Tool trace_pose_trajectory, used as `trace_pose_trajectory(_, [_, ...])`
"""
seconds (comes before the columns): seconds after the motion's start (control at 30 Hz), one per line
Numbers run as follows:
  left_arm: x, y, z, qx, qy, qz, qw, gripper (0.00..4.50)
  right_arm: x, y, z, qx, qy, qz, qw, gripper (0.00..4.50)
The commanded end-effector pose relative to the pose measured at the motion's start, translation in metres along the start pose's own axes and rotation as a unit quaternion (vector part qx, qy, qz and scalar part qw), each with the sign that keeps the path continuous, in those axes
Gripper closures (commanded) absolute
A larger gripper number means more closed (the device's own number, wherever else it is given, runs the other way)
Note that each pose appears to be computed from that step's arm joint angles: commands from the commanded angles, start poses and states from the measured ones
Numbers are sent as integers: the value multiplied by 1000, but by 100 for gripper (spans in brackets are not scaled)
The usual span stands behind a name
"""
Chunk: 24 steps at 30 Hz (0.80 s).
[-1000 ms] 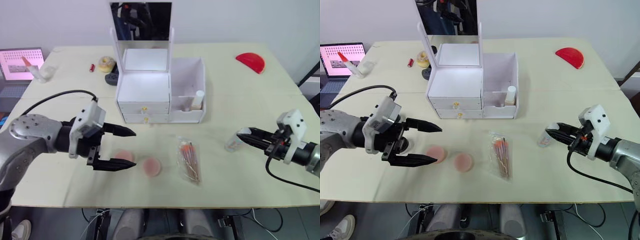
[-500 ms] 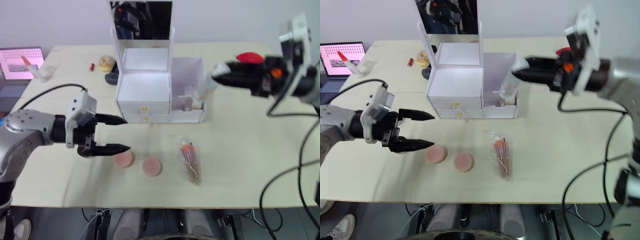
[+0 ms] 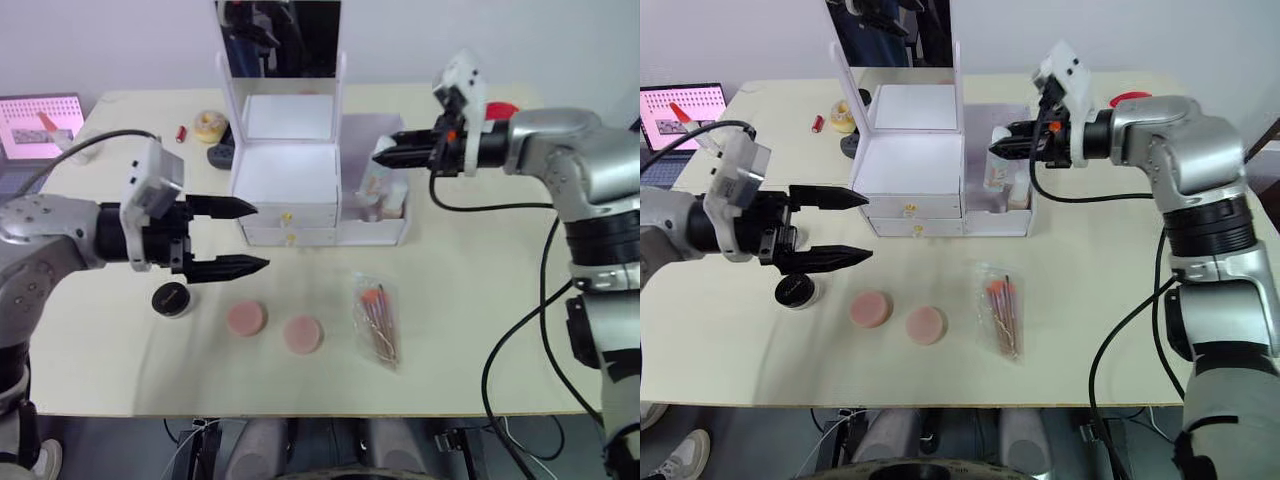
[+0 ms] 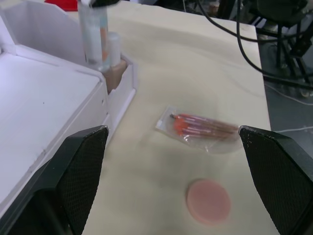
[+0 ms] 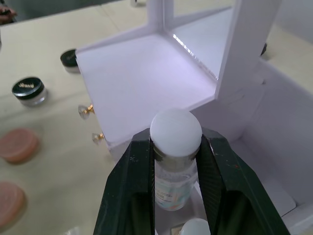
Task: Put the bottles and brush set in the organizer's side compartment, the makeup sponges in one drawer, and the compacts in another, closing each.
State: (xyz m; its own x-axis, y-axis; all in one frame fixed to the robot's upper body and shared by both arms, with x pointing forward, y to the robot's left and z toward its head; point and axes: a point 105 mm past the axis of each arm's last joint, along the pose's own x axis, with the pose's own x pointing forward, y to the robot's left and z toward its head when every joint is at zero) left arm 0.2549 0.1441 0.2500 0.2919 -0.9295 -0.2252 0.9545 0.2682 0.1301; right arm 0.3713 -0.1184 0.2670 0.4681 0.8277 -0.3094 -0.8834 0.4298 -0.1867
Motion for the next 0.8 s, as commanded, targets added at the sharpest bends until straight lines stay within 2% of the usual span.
trace_pose_trajectory(0.03, [-6, -2, 20, 31, -12, 11, 999, 0, 3, 0, 9, -34, -7, 3, 999, 383])
trace_pose_trajectory(0.47, [-6, -1, 24, 32, -15, 19, 999, 0, 36, 1, -17, -69, 35, 18, 997, 383])
trace_pose_trajectory(0.8, [-6, -1, 24, 32, -14, 20, 999, 0, 47, 3, -40, -81, 73, 26, 994, 383])
